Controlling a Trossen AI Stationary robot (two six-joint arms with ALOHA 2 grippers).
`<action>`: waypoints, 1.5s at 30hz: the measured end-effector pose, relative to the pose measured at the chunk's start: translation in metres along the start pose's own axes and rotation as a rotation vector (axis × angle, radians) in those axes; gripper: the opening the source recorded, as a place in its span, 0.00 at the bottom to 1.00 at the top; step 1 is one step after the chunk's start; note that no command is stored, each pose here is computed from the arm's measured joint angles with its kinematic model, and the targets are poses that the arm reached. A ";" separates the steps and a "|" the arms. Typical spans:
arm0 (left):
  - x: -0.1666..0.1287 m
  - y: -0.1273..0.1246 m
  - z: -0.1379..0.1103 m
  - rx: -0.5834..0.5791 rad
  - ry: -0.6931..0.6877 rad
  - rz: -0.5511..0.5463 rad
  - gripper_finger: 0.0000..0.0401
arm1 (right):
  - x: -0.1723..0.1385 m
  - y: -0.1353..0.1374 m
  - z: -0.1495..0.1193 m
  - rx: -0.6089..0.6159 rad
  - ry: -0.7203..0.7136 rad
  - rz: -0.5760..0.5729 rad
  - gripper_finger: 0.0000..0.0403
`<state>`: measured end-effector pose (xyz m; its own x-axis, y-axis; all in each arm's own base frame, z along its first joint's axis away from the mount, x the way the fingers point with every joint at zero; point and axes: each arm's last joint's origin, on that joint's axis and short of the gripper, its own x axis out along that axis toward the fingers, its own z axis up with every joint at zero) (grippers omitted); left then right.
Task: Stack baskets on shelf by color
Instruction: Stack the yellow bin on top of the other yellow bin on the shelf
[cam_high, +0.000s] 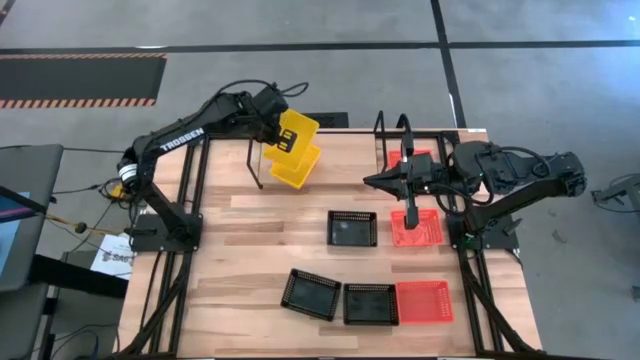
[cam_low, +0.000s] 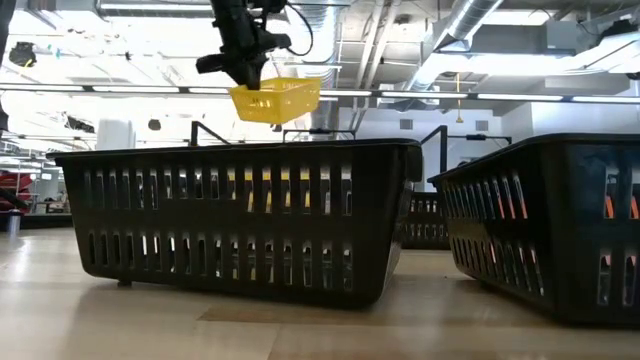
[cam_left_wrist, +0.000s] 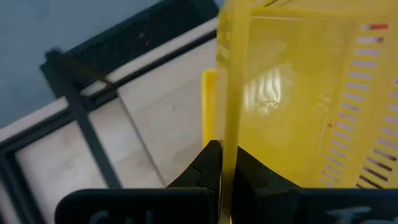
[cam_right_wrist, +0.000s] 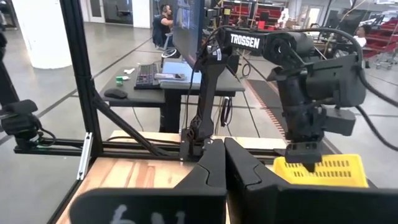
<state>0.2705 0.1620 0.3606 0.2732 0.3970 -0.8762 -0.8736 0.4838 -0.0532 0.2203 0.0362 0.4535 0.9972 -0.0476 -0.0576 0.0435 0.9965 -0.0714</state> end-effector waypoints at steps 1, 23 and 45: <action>0.000 0.001 -0.001 0.000 0.008 0.005 0.00 | 0.000 0.000 0.000 0.000 0.000 0.000 0.02; 0.023 -0.004 0.000 -0.035 0.074 0.012 0.00 | 0.000 -0.001 0.000 -0.001 0.002 -0.023 0.02; 0.076 -0.008 0.008 -0.022 0.194 0.010 0.00 | 0.000 -0.001 -0.004 -0.009 0.037 -0.022 0.02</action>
<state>0.3011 0.1949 0.2984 0.1835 0.2434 -0.9524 -0.8852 0.4623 -0.0524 0.2199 0.0354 0.4500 0.9931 -0.0718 -0.0928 0.0642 0.9945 -0.0822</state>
